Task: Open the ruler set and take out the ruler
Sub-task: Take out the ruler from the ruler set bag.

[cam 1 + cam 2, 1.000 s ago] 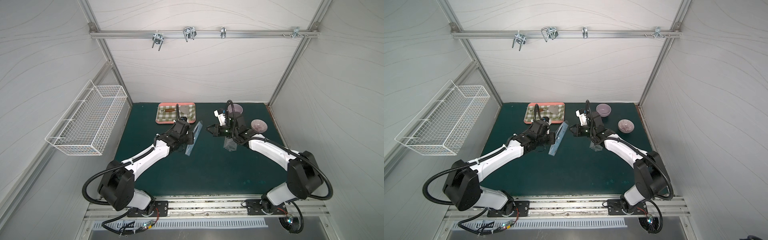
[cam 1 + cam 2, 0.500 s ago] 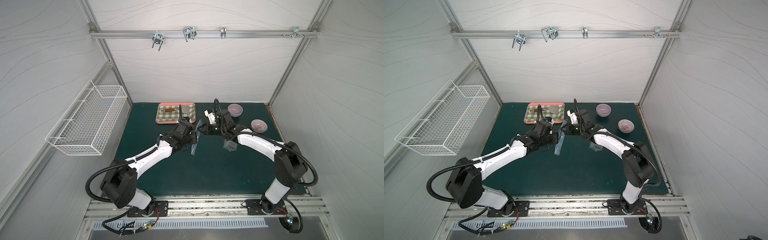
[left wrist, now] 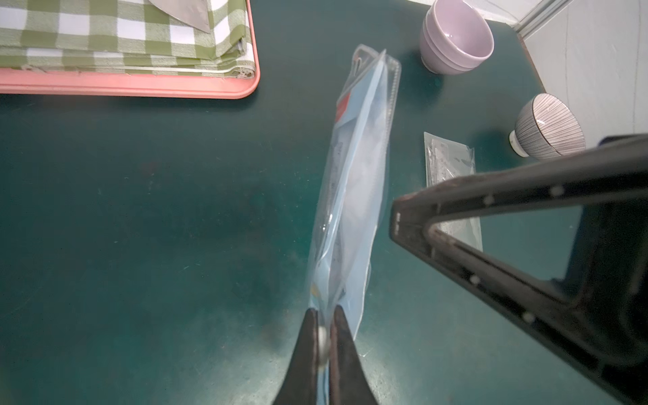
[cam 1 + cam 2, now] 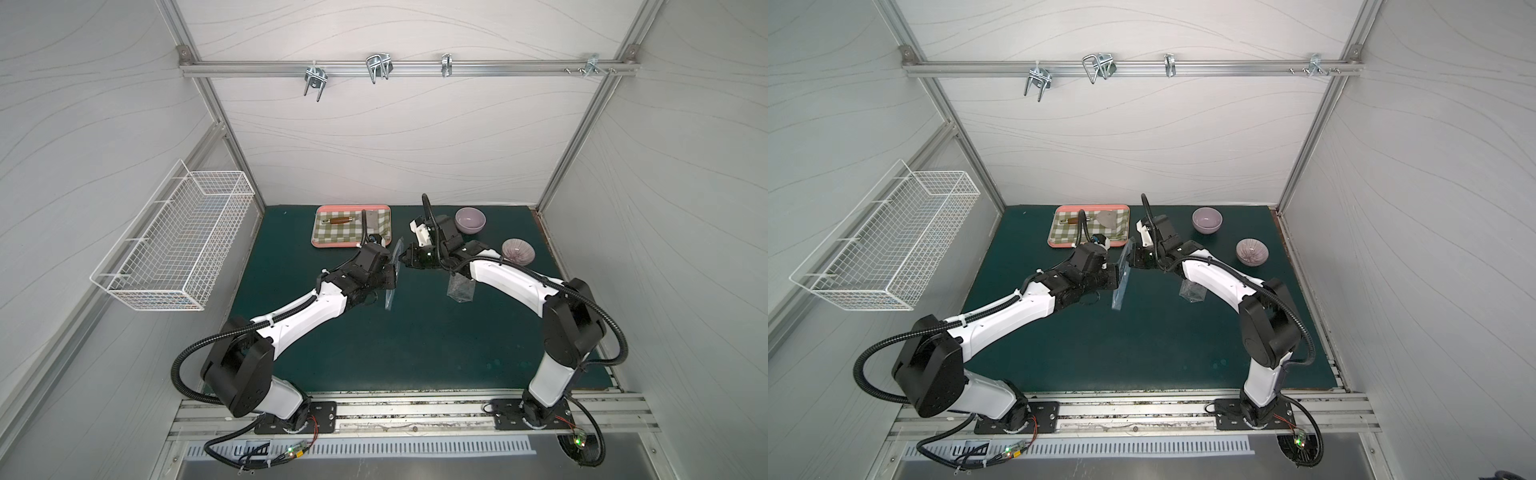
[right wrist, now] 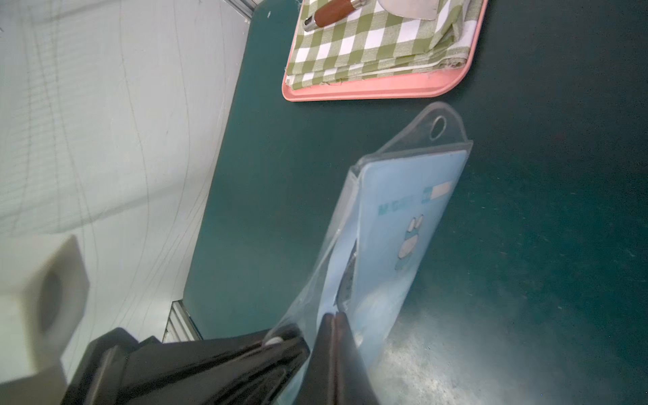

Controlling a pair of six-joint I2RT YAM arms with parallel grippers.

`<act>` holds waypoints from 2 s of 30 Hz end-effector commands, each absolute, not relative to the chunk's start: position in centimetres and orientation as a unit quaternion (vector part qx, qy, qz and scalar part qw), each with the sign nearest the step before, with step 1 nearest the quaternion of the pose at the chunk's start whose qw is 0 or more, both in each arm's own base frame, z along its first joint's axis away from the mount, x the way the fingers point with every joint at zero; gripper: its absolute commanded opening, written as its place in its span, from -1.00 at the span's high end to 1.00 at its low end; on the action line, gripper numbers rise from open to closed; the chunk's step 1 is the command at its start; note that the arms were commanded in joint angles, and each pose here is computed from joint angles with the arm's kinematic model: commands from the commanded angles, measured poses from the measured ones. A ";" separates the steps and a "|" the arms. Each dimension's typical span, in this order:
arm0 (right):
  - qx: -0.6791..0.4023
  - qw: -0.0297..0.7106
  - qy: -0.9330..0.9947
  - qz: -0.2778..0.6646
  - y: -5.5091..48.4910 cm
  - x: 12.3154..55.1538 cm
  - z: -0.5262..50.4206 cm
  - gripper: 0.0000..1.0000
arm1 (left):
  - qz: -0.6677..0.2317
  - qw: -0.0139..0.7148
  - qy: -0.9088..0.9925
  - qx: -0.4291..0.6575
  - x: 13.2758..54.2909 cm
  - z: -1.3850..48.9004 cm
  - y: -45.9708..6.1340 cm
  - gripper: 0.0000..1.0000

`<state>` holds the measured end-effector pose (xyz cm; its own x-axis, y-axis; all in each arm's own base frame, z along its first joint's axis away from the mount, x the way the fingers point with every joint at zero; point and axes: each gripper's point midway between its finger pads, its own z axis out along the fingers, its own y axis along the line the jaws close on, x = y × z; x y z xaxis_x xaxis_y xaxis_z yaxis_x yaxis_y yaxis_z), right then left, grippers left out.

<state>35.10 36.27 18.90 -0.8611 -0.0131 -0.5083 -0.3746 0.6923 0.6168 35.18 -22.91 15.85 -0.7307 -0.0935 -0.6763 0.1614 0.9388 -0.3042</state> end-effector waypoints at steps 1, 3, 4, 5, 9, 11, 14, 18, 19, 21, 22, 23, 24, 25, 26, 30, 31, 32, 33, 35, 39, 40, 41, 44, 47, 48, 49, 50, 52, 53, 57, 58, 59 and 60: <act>-0.110 0.232 0.905 0.338 35.6 34.9 17.9 1.00 | -0.196 0.417 0.888 0.001 36.4 19.4 -23.2 1.00; -0.113 0.234 0.905 0.336 35.5 34.9 18.0 1.00 | -0.197 0.419 0.887 0.003 36.4 19.5 -23.3 1.00; -0.115 0.235 0.903 0.342 35.6 34.9 18.2 1.00 | -0.197 0.419 0.886 0.004 36.4 19.6 -23.3 1.00; -0.119 0.236 0.899 0.350 35.9 34.8 18.5 1.00 | -0.196 0.418 0.887 0.003 36.4 19.5 -23.3 1.00; -0.130 0.233 0.892 0.365 36.9 34.4 19.1 1.00 | -0.202 0.418 0.886 0.002 36.5 19.4 -23.6 1.00; -0.133 0.231 0.891 0.367 37.3 34.2 19.2 1.00 | -0.214 0.420 0.882 0.002 36.5 19.6 -23.9 1.00; -0.131 0.228 0.890 0.372 37.7 34.0 19.2 1.00 | -0.234 0.423 0.876 0.003 36.5 20.2 -24.5 1.00; -0.133 0.226 0.887 0.381 38.1 34.0 19.5 1.00 | -0.249 0.425 0.870 0.008 36.5 20.5 -25.0 1.00; -0.133 0.226 0.886 0.382 38.2 33.9 19.6 1.00 | -0.249 0.425 0.870 0.010 36.5 20.5 -25.0 1.00; -0.134 0.226 0.888 0.378 38.2 34.0 19.7 1.00 | -0.251 0.426 0.869 0.011 36.4 20.5 -25.0 1.00; -0.132 0.226 0.890 0.374 38.1 34.1 19.5 1.00 | -0.253 0.428 0.867 0.011 36.4 20.6 -25.0 1.00; -0.132 0.227 0.892 0.368 38.0 34.1 19.5 1.00 | -0.259 0.430 0.865 0.013 36.3 20.7 -25.2 1.00; -0.131 0.228 0.894 0.362 37.9 34.3 19.3 1.00 | -0.264 0.433 0.862 0.014 36.2 20.9 -25.2 1.00; -0.128 0.229 0.898 0.354 37.8 34.4 19.2 1.00 | -0.266 0.434 0.861 0.015 36.2 20.9 -25.2 1.00; -0.126 0.228 0.902 0.345 37.5 34.5 18.8 1.00 | -0.268 0.435 0.859 0.015 36.1 21.1 -25.2 1.00; -0.115 0.230 0.914 0.313 36.6 35.0 18.0 1.00 | -0.267 0.442 0.856 0.015 35.9 21.4 -24.9 1.00; -0.111 0.232 0.916 0.307 36.3 35.1 17.9 1.00 | -0.266 0.443 0.856 0.014 35.9 21.4 -24.8 1.00; -0.109 0.232 0.918 0.302 36.1 35.2 17.6 1.00 | -0.266 0.444 0.855 0.014 35.8 21.4 -24.8 1.00; -0.108 0.233 0.919 0.300 36.0 35.3 17.6 1.00 | -0.267 0.446 0.854 0.014 35.8 21.5 -24.8 1.00; -0.107 0.232 0.920 0.297 35.8 35.4 17.4 1.00 | -0.270 0.447 0.853 0.017 35.7 21.5 -24.8 1.00; -0.102 0.237 0.923 0.286 35.2 35.6 17.4 1.00 | -0.271 0.452 0.850 0.016 35.6 21.8 -24.6 1.00; -0.101 0.239 0.923 0.284 35.1 35.6 17.5 1.00 | -0.269 0.452 0.850 0.016 35.5 21.8 -24.5 1.00; -0.101 0.240 0.923 0.282 35.0 35.6 17.5 1.00 | -0.268 0.453 0.850 0.015 35.5 21.9 -24.4 1.00; -0.099 0.246 0.924 0.276 34.6 35.7 17.7 1.00 | -0.260 0.455 0.851 0.011 35.4 21.8 -24.0 1.00; -0.096 0.248 0.924 0.275 34.3 35.9 17.8 1.00 | -0.255 0.457 0.852 0.010 35.3 21.8 -23.7 1.00; -0.096 0.248 0.923 0.276 34.3 35.8 17.8 1.00 | -0.256 0.458 0.851 0.010 35.2 21.9 -23.7 1.00; -0.097 0.248 0.922 0.280 34.4 35.8 17.8 1.00 | -0.257 0.459 0.850 0.011 35.2 22.1 -23.7 1.00; -0.097 0.248 0.921 0.285 34.5 35.8 17.8 1.00 | -0.259 0.459 0.850 0.014 35.2 22.2 -23.8 1.00; -0.098 0.248 0.917 0.298 34.9 35.7 18.0 1.00 | -0.264 0.457 0.849 0.018 35.2 22.4 -24.1 1.00; -0.099 0.249 0.915 0.303 35.1 35.7 18.1 0.96 | -0.266 0.455 0.850 0.020 35.2 22.4 -24.3 1.00; -0.103 0.246 0.909 0.320 35.8 35.7 18.3 0.83 | -0.269 0.452 0.850 0.023 35.2 22.2 -24.7 1.00; -0.103 0.245 0.910 0.319 35.9 35.7 18.2 0.81 | -0.269 0.451 0.850 0.024 35.2 22.2 -24.7 1.00; -0.103 0.244 0.911 0.318 35.9 35.7 18.1 0.79 | -0.270 0.451 0.850 0.025 35.2 22.2 -24.9 1.00; -0.103 0.243 0.911 0.318 36.0 35.7 18.0 0.76 | -0.270 0.451 0.850 0.026 35.1 22.2 -24.9 1.00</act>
